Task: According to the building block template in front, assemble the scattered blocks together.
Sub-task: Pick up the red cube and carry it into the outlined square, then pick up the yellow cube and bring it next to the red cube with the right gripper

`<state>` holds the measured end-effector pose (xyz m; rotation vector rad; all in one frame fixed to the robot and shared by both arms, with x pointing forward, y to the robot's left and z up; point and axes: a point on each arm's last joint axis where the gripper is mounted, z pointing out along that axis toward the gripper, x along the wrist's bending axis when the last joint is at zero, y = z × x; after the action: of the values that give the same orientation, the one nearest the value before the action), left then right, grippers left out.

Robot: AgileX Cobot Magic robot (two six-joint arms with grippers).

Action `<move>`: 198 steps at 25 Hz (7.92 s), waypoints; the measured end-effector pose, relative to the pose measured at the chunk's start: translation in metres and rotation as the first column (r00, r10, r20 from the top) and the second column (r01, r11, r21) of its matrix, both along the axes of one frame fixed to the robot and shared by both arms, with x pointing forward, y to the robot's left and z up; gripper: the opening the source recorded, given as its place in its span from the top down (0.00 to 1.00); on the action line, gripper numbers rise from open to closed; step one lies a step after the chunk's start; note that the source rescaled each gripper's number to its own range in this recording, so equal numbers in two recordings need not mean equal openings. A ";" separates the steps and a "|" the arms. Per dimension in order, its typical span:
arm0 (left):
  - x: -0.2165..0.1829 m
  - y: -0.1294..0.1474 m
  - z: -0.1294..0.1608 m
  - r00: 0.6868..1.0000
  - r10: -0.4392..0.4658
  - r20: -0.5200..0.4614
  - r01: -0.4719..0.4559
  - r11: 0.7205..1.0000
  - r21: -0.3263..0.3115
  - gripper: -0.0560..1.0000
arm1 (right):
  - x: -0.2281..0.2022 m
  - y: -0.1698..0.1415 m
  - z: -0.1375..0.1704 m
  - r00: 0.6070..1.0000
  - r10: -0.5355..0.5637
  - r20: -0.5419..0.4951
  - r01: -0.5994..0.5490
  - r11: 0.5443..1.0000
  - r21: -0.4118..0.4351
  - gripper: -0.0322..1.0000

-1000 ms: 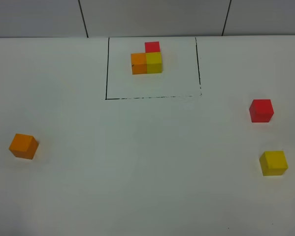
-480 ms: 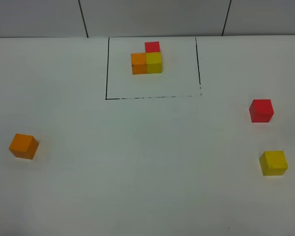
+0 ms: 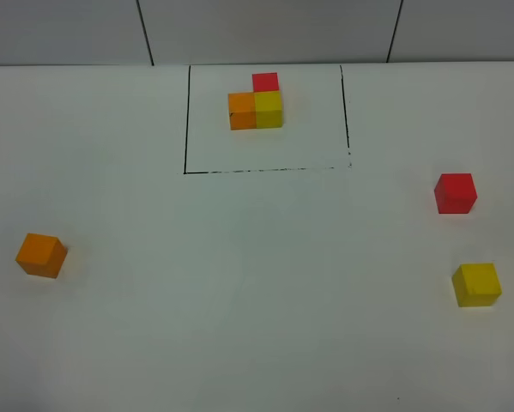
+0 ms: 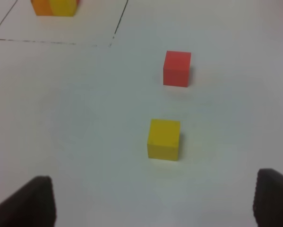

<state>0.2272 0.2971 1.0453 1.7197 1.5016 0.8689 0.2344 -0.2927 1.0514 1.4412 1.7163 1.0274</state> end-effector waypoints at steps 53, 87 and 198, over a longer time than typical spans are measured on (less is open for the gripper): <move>0.000 0.000 0.000 1.000 0.000 0.000 0.000 1.000 0.000 0.05 | 0.402 0.015 -0.129 0.643 -0.137 -0.753 0.001 0.984 -0.178 0.00; 0.000 0.000 0.000 1.000 0.000 0.000 0.000 1.000 0.000 0.05 | 0.418 0.051 -0.132 0.635 0.024 -0.772 -0.235 0.958 -0.163 0.97; 0.000 0.000 0.000 1.000 0.000 0.000 0.000 1.000 0.000 0.94 | 0.331 0.088 -0.082 0.567 0.123 -0.814 -0.362 0.926 -0.111 0.29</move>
<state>0.2272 0.2971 1.0453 1.7197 1.5016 0.8689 0.5655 -0.2050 0.9695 1.6205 2.6436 0.1769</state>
